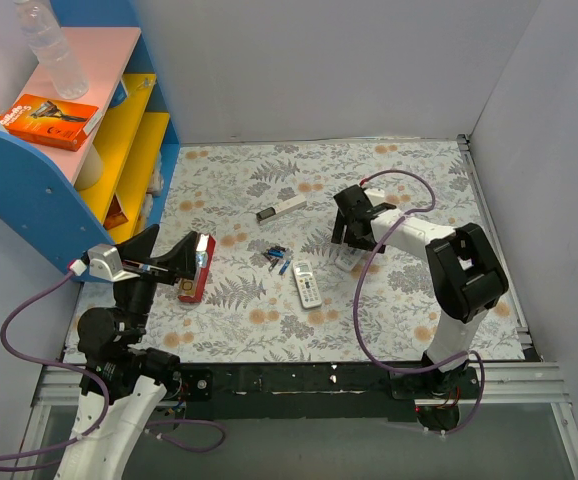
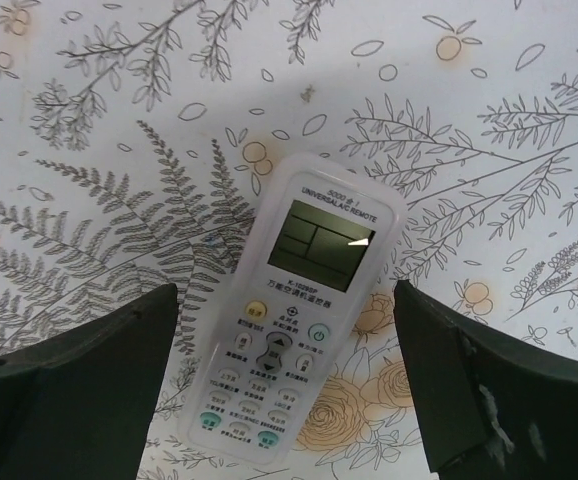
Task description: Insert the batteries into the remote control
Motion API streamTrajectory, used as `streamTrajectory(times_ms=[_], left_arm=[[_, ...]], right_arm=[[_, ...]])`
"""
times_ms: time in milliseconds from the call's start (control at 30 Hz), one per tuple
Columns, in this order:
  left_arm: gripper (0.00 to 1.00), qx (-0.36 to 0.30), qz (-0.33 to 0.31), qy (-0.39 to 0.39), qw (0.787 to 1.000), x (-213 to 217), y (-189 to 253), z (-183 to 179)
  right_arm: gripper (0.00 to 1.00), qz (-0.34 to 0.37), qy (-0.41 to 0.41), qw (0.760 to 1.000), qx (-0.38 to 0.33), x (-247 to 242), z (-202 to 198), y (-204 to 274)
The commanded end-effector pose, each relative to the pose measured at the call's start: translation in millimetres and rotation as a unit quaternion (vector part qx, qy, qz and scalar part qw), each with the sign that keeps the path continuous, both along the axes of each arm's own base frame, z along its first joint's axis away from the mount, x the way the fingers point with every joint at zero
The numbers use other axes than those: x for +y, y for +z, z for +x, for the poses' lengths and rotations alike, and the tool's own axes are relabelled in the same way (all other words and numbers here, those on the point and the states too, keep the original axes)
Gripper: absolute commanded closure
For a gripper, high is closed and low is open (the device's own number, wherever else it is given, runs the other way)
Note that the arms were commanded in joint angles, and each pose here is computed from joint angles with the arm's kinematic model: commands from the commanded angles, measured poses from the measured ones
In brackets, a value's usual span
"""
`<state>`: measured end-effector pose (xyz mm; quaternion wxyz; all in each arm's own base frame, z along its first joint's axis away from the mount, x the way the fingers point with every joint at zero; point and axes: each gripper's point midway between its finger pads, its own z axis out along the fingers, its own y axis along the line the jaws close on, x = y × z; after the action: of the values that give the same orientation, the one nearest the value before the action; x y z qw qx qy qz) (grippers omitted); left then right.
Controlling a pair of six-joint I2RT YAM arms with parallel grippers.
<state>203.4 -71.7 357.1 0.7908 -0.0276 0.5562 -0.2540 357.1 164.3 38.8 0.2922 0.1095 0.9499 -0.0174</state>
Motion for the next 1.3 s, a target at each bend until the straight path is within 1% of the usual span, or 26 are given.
streamTrajectory(times_ms=[0,167,333,433,467,533,567,633,667,700,733,767,800,833,867,900,933,967,1000,1033,1067,1100,1133,1167,1233,1267], left_arm=[[0.02,0.009,0.005,0.006,1.000,1.3,-5.1,1.8],[0.02,0.014,0.007,0.005,1.000,0.2,-7.6,4.3],[0.02,0.024,0.010,0.006,1.000,-1.0,-11.6,8.7],[0.02,0.042,0.008,0.003,0.999,-3.9,-17.7,15.7],[0.02,0.048,0.009,-0.007,0.999,-8.2,-19.1,17.1],[0.02,0.066,0.005,-0.025,0.997,-16.4,-22.0,22.1],[0.02,0.071,0.011,-0.051,0.996,-26.0,-24.0,21.1],[0.02,0.090,0.010,-0.084,0.992,-39.4,-28.7,25.4],[0.02,0.095,0.010,-0.099,0.991,-45.2,-30.1,25.5],[0.02,0.104,0.011,-0.130,0.986,-56.1,-33.8,23.6],[0.02,0.121,0.012,-0.146,0.982,-63.0,-41.8,26.4],[0.02,0.114,0.011,-0.164,0.980,-69.5,-38.7,26.1],[0.02,0.118,0.015,-0.192,0.974,-78.6,-42.1,23.1],[0.02,0.128,0.007,-0.210,0.969,-85.5,-45.5,25.9],[0.02,0.134,0.005,-0.223,0.966,-90.2,-50.6,26.4],[0.02,0.138,0.004,-0.237,0.962,-95.1,-53.6,26.1],[0.02,0.135,-0.001,-0.264,0.955,-102.9,-51.6,22.5],[0.02,0.149,-0.002,-0.276,0.949,-108.1,-60.7,25.2],[0.02,0.152,-0.003,-0.292,0.944,-112.9,-62.8,24.5],[0.02,0.139,-0.001,-0.318,0.938,-119.5,-58.3,19.6],[0.02,0.154,-0.010,-0.335,0.930,-125.2,-64.2,20.7],[0.02,0.156,-0.011,-0.349,0.924,-129.1,-66.8,19.4],[0.02,0.136,-0.013,-0.365,0.921,-132.6,-58.8,17.2],[0.02,0.144,-0.018,-0.394,0.908,-138.9,-59.8,11.2],[0.02,0.139,-0.024,-0.422,0.895,-146.6,-58.4,11.0],[0.02,0.139,-0.024,-0.438,0.888,-149.5,-57.9,8.2]], right_arm=[[0.07,-0.028,-0.041,0.999,-0.004,-11.6,-1.2,-2.2],[0.12,-0.019,-0.031,0.999,0.012,-12.5,-17.7,-17.5],[0.23,0.008,0.002,1.000,0.024,-3.9,-29.1,-28.1],[0.39,0.020,0.023,0.999,0.026,0.8,-36.1,-30.2],[0.47,0.028,0.030,0.999,0.018,2.9,-36.2,-24.5],[0.56,0.041,0.053,0.998,0.010,7.2,-39.1,-22.5],[0.63,0.052,0.064,0.997,-0.003,10.3,-38.2,-12.9],[0.68,0.068,0.096,0.993,-0.019,17.0,-39.2,-5.1],[0.77,0.081,0.112,0.990,-0.041,21.1,-37.8,8.6],[0.77,0.093,0.129,0.986,-0.054,26.2,-38.0,15.9],[0.81,0.116,0.150,0.980,-0.066,34.0,-40.9,20.3],[0.85,0.130,0.173,0.971,-0.098,39.2,-40.1,40.1],[0.85,0.145,0.193,0.964,-0.111,44.6,-43.0,48.4],[0.85,0.181,0.226,0.946,-0.144,59.9,-42.2,66.5],[0.85,0.190,0.241,0.936,-0.171,60.5,-46.8,81.1],[0.86,0.214,0.270,0.920,-0.189,69.6,-52.7,93.1],[0.87,0.239,0.301,0.901,-0.202,78.9,-61.3,105.2],[0.87,0.257,0.323,0.878,-0.242,84.5,-66.1,126.9],[0.87,0.265,0.343,0.862,-0.261,88.6,-70.7,138.6],[0.87,0.284,0.374,0.841,-0.269,95.8,-81.2,148.9],[0.87,0.297,0.394,0.815,-0.303,100.7,-86.7,170.6],[0.87,0.307,0.410,0.801,-0.310,104.2,-94.0,176.5],[0.87,0.323,0.438,0.778,-0.315,109.9,-104.9,186.4],[0.87,0.332,0.454,0.760,-0.326,112.6,-112.4,197.1],[0.87,0.358,0.487,0.721,-0.339,120.0,-128.5,214.8],[0.87,0.366,0.497,0.707,-0.346,121.4,-134.8,221.8]])
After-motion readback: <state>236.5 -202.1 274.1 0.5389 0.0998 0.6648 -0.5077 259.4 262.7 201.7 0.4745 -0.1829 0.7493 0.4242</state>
